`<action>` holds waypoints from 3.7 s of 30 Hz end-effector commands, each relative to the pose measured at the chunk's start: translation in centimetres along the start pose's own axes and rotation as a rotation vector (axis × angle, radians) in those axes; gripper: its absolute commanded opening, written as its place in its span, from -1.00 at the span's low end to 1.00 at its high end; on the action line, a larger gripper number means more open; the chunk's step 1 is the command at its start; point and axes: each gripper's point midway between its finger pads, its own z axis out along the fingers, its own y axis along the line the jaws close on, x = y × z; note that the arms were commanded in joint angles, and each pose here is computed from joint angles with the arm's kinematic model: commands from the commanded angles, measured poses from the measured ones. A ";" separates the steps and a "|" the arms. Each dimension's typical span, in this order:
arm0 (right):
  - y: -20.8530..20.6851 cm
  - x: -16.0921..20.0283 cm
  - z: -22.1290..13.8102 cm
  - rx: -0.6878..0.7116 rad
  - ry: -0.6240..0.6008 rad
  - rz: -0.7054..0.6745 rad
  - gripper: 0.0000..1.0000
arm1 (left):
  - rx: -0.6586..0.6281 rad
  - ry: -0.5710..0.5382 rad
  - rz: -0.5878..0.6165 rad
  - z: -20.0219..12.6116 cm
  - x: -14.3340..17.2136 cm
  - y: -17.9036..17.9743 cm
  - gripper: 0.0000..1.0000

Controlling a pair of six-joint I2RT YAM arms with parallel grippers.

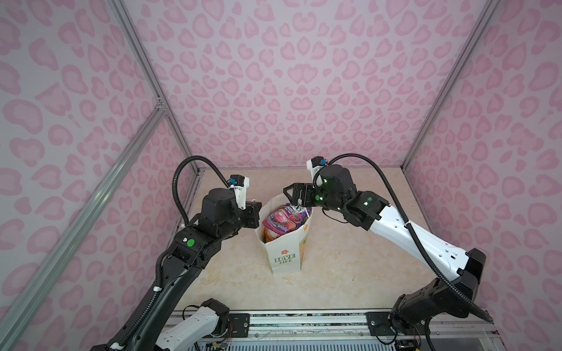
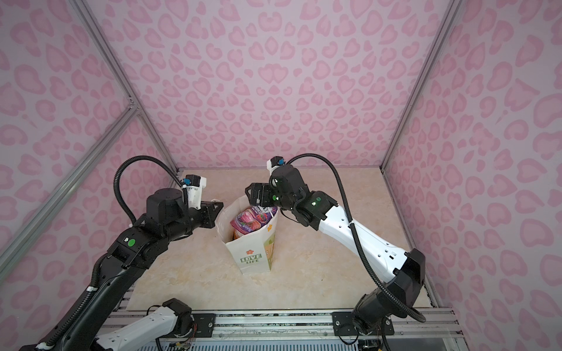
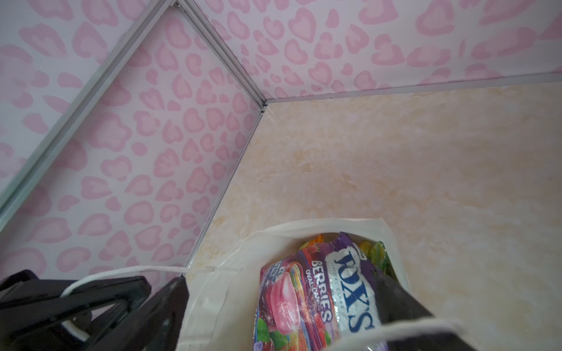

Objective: Place the snacks into the paper bag
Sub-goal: Pick up the paper bag from the center of the table, then place the paper bag at the center of the table.

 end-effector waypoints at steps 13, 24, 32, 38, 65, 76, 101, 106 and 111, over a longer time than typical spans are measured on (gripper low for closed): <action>6.9 -2.5 -1.5 -0.319 -0.054 -0.020 0.83 | 0.204 0.025 -0.081 -0.8 0.2 -3.5 -0.84; 5.8 -2.5 -4.4 -0.398 -0.108 -0.025 0.72 | 0.470 0.123 -0.207 -1.6 -0.9 -8.7 -0.75; 5.3 -3.5 -6.8 -0.456 -0.171 -0.052 0.67 | 0.550 0.117 -0.235 -1.4 -3.1 -10.6 -0.77; 4.8 -7.2 -9.7 -0.485 -0.232 -0.018 0.60 | 0.588 0.176 -0.236 1.8 -5.5 -12.2 -0.81; -4.9 -5.6 -12.1 -0.283 -0.272 0.067 0.70 | 0.545 0.226 -0.266 9.0 -4.4 -13.1 -0.81; -6.4 -4.9 -11.2 -0.245 -0.269 0.112 0.87 | 0.475 0.219 -0.299 9.8 -3.5 -11.4 0.24; -6.5 -4.3 -12.0 -0.219 -0.252 0.121 0.91 | 0.259 0.249 -0.164 6.4 -2.0 -6.9 0.96; -6.5 -4.3 -13.3 -0.183 -0.266 0.087 0.96 | 0.079 0.202 -0.120 5.2 -3.4 -3.5 0.96; -7.1 -3.7 -15.7 -0.097 -0.289 0.043 0.97 | -0.140 0.056 -0.071 1.7 -5.8 0.3 0.96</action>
